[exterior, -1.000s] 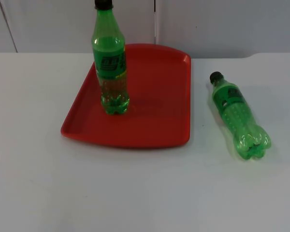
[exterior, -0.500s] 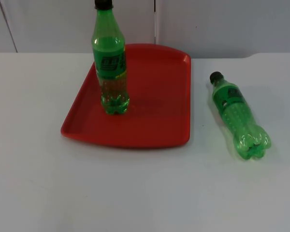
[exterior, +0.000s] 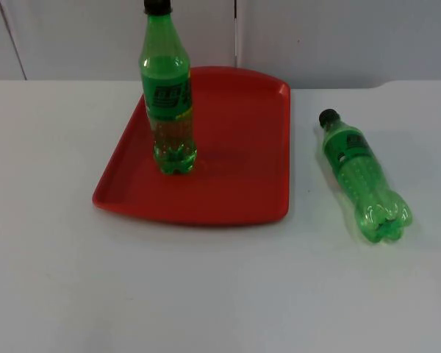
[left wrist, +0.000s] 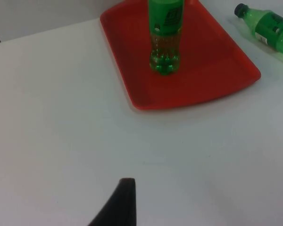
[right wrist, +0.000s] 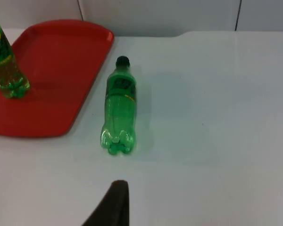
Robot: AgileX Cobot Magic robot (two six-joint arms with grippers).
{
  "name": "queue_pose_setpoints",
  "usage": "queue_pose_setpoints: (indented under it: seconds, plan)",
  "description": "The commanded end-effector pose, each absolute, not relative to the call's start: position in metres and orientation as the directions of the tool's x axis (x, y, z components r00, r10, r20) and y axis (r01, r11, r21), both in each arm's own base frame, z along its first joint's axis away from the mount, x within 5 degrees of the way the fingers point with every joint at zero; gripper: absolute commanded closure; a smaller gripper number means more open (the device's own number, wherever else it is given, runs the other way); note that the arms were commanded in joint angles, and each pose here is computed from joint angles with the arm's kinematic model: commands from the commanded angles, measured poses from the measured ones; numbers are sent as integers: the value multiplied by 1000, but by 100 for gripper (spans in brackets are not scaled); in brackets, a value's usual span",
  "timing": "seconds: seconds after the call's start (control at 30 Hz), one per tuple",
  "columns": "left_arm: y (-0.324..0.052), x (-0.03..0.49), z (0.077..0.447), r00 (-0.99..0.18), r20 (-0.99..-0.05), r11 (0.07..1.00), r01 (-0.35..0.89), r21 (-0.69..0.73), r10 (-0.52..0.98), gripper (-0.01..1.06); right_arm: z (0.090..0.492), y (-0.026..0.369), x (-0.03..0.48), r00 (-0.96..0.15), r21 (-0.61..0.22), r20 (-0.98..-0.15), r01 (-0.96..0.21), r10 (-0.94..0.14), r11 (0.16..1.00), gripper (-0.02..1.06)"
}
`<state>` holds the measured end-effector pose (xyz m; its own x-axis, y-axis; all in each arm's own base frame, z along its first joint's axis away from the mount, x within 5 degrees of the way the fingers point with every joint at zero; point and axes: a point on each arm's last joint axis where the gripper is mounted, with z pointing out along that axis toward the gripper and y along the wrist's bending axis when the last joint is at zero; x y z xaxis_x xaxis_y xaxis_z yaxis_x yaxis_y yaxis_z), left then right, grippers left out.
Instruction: Place the bottle upright on the tray.
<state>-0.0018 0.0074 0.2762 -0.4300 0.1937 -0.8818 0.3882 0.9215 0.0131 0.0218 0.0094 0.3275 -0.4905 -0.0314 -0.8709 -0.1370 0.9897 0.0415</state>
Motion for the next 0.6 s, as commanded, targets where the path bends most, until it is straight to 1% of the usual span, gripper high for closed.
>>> queue_pose_setpoints:
  seconds: [0.0, 0.1, 0.2, 0.27, 0.47, 0.5, 0.57]
  plan:
    - [8, -2, 275, -427, -882, 920, 392, 18, 199, 0, 335, 10, 37, -514, 46, -857, -131, -28, 990, 0]
    - [8, -2, 275, -427, -882, 920, 392, 18, 199, 0, 340, 11, 53, -553, 54, -833, -130, -27, 990, 0]
    - [8, -2, 275, -427, -882, 920, 392, 18, 199, 0, 348, 13, 81, -608, 66, -793, -126, -24, 990, 0]
    - [8, -2, 275, -427, -882, 920, 392, 18, 199, 0, 352, 14, 89, -615, 67, -788, -125, -24, 990, 0]
    - [8, -2, 275, -427, -882, 920, 392, 18, 199, 0, 370, 18, 148, -685, 90, -728, -128, -23, 988, 0]
    - [8, -2, 275, -427, -882, 920, 392, 18, 199, 0, 370, 18, 148, -685, 90, -728, -128, -23, 988, 0]
    - [8, -2, 275, -427, -882, 920, 392, 18, 199, 0, 377, 20, 168, -698, 100, -715, -128, -18, 987, 0]
